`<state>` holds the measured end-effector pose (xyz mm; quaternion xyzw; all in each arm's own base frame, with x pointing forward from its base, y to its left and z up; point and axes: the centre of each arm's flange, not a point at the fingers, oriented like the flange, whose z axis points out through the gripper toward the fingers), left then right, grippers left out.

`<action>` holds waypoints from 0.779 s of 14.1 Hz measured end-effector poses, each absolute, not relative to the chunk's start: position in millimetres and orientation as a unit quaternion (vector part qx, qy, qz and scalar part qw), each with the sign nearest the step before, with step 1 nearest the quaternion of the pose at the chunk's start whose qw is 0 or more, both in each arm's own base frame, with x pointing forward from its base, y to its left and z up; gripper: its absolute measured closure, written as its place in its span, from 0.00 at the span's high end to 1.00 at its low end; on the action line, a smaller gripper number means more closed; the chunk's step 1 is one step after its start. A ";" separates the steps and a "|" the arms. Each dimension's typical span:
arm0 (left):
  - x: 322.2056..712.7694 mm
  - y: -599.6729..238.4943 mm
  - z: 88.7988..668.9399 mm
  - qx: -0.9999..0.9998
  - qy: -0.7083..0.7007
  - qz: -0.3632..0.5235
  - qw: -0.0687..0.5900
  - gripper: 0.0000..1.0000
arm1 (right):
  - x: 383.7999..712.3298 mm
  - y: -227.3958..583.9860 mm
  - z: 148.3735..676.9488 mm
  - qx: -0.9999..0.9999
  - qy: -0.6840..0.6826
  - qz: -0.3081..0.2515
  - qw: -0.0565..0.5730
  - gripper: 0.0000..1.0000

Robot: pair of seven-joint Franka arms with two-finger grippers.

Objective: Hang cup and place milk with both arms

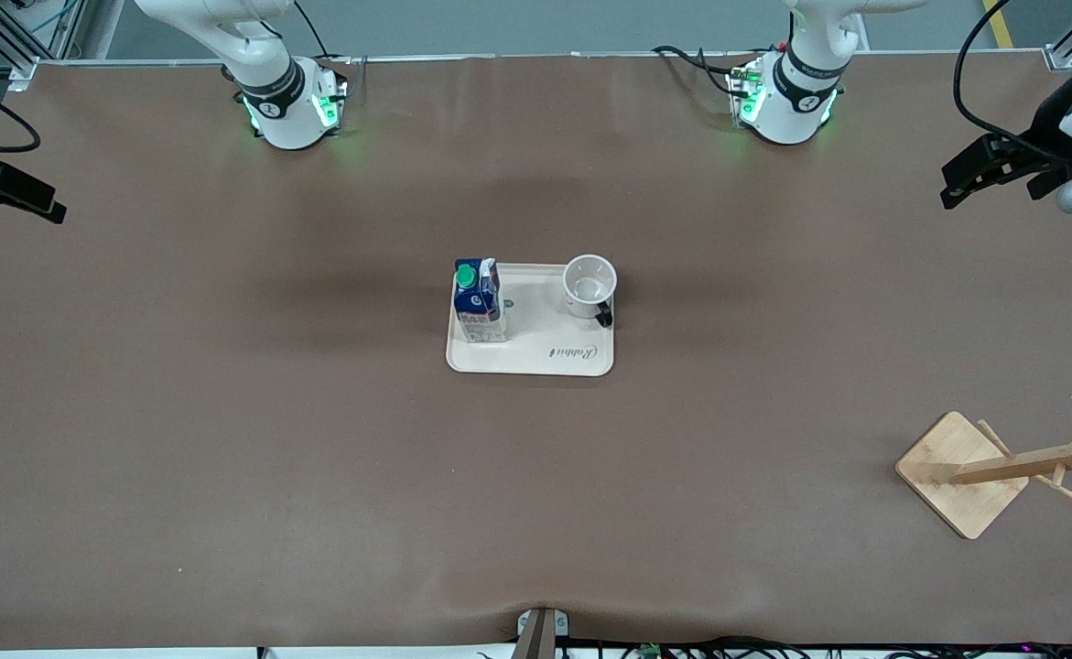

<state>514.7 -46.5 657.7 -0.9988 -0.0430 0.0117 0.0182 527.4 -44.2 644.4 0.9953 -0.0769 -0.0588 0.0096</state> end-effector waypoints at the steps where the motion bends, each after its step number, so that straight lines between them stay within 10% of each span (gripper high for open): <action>1: 514.7 -46.5 657.7 -0.999 -0.043 0.012 0.018 1.00 | 527.4 -44.2 644.4 0.995 -0.077 -0.059 0.010 1.00; 11: 514.4 -46.4 660.3 -0.999 -0.043 0.010 0.018 1.00 | 527.1 -48.0 644.4 0.995 -0.081 -0.059 0.008 1.00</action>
